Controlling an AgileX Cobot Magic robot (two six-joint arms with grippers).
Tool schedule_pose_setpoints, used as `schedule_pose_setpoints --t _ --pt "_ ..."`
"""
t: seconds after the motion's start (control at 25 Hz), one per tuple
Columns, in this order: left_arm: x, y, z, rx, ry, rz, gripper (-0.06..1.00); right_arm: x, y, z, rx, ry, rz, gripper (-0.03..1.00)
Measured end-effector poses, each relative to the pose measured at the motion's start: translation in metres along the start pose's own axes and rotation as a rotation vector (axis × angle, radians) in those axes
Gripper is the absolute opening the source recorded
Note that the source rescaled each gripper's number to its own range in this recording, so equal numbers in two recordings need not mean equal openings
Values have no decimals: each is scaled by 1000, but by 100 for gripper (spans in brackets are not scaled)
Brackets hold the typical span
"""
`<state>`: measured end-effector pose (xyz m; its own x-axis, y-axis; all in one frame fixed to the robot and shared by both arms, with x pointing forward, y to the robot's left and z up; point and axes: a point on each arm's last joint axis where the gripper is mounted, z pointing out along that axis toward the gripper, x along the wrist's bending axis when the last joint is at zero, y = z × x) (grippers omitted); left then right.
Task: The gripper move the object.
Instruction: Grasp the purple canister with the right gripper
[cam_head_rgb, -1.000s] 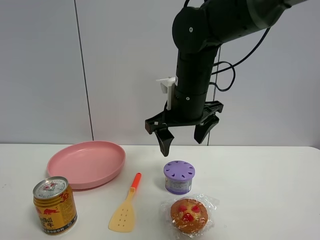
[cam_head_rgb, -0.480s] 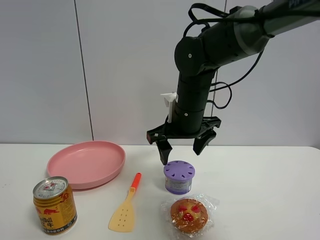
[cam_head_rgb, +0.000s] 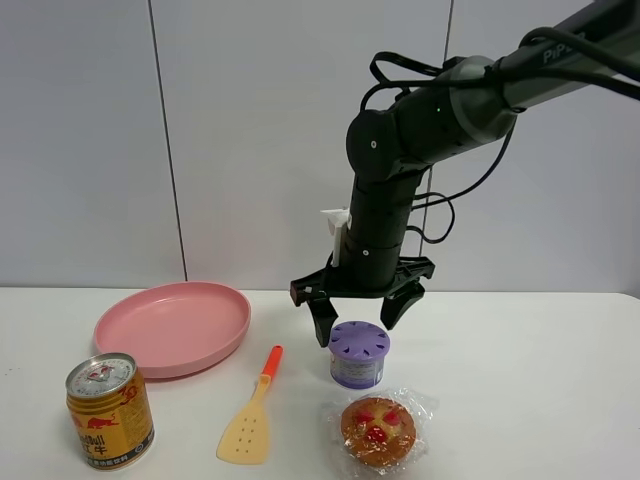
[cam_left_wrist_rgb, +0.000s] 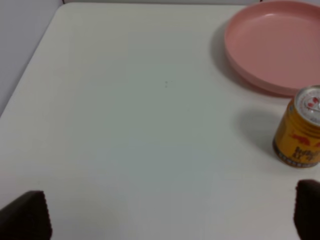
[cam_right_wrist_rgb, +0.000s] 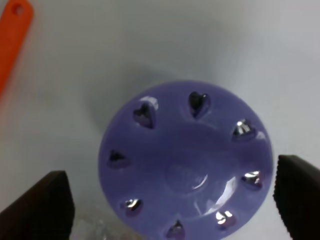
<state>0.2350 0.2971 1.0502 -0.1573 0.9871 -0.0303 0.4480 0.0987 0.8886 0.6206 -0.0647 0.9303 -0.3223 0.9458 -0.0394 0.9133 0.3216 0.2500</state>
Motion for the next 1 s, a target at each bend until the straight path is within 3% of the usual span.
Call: schedule_pose_setpoints --t 0.4,1.0 --pt "0 0 0 0 0 0 100 -10 2 2 -5 -7 19 42" --pt "0 0 0 0 0 0 100 -6 0 22 20 19 39 42"
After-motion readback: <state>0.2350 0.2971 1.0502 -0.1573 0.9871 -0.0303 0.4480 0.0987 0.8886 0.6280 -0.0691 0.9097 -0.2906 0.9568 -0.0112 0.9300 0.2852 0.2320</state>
